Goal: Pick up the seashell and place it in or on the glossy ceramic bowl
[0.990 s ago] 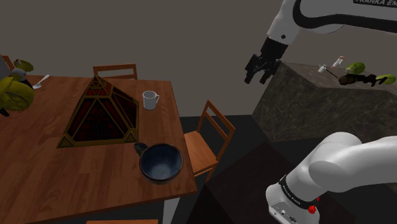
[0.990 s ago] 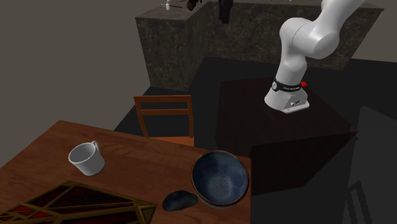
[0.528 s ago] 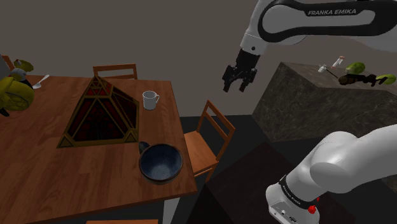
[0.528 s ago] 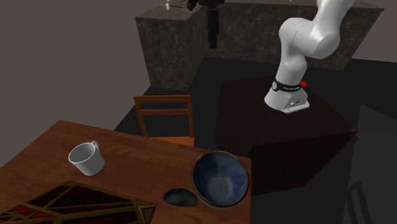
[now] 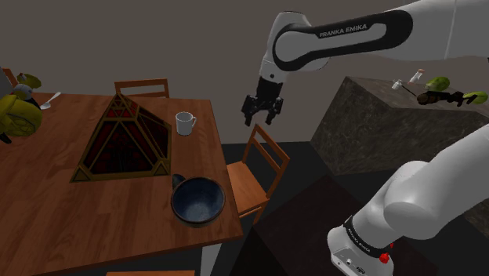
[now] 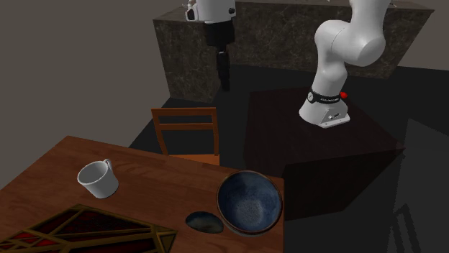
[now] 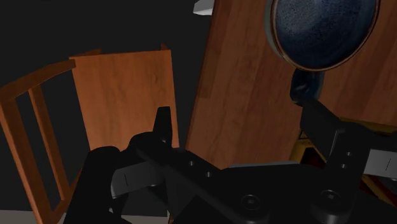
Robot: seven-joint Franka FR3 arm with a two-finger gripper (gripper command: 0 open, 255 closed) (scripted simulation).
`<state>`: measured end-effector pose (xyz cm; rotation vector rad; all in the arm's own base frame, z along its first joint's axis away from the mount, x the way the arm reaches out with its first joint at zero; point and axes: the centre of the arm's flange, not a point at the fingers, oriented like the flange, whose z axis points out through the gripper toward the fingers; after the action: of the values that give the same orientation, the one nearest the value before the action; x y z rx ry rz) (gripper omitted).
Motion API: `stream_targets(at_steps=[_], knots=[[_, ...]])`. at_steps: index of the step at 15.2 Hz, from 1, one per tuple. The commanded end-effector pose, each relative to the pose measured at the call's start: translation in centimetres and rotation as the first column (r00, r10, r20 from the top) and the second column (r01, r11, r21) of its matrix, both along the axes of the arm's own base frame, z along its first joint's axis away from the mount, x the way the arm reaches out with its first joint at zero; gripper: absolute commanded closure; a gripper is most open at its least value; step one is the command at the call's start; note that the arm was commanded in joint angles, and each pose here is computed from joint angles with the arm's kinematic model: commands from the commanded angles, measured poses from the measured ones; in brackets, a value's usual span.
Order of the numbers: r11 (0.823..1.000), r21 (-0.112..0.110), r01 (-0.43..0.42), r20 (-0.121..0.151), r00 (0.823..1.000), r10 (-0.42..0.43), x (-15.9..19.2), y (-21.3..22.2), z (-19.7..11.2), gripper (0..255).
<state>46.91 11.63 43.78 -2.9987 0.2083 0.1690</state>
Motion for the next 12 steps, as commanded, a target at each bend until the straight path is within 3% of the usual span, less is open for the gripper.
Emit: stream_targets(at_steps=[1,12], knots=[[1.000,0.004,-0.004,-0.015,1.000,0.004,1.6,1.5,-1.7,0],[0.999,0.023,-0.028,-0.094,0.995,0.030,9.1,10.3,-11.4,0]])
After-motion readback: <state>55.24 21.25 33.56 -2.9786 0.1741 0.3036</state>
